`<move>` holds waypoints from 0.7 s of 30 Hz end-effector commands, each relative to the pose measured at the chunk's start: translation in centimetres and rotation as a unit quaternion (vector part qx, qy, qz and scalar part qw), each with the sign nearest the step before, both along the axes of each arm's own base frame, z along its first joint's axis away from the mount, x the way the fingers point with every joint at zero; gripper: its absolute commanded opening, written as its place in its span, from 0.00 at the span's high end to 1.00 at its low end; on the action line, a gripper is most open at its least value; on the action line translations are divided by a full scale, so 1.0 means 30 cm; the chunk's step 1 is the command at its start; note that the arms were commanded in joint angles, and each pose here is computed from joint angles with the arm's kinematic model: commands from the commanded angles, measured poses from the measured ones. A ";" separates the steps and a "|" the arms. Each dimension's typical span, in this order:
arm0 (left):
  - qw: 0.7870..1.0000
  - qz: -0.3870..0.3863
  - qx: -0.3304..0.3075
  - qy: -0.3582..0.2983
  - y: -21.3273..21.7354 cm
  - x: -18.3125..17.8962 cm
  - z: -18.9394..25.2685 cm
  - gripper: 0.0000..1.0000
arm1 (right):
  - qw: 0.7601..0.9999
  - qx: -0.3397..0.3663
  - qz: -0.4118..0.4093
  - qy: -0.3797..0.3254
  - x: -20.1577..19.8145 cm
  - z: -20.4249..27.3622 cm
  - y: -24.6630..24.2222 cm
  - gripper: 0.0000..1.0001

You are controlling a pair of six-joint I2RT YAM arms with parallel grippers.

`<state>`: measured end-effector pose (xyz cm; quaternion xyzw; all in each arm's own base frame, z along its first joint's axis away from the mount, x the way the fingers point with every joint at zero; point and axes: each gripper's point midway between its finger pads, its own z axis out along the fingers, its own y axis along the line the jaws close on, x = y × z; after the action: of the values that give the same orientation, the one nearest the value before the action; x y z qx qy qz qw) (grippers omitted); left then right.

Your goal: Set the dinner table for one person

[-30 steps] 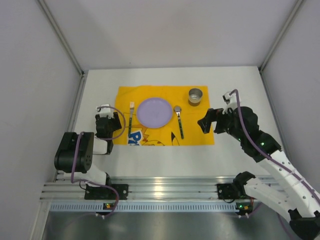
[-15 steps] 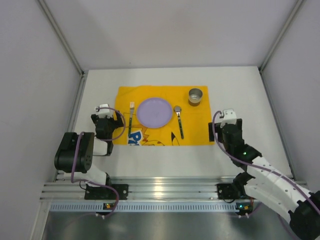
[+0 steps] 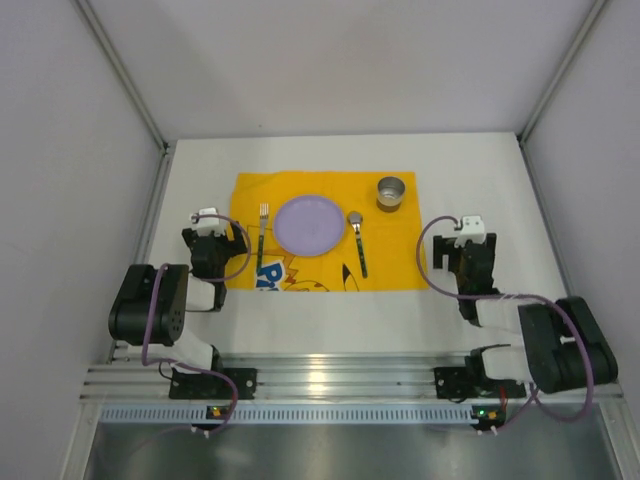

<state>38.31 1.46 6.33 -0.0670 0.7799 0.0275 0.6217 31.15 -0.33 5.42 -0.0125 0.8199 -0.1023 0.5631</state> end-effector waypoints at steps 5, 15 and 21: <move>0.999 0.000 0.002 -0.043 0.002 0.021 0.069 0.01 | 0.980 0.066 0.029 -0.183 0.215 0.238 -0.017 0.00; 0.999 0.000 0.001 -0.044 0.000 0.021 0.071 0.01 | 0.979 0.039 0.088 -0.180 0.207 0.231 0.057 0.00; 0.999 0.000 0.001 -0.043 0.000 0.021 0.069 0.01 | 0.980 0.040 0.082 -0.179 0.212 0.231 0.050 0.00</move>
<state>38.30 1.46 6.32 -0.0670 0.7800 0.0275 0.6216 36.51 0.73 9.95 -0.0341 0.7353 -0.0305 0.6763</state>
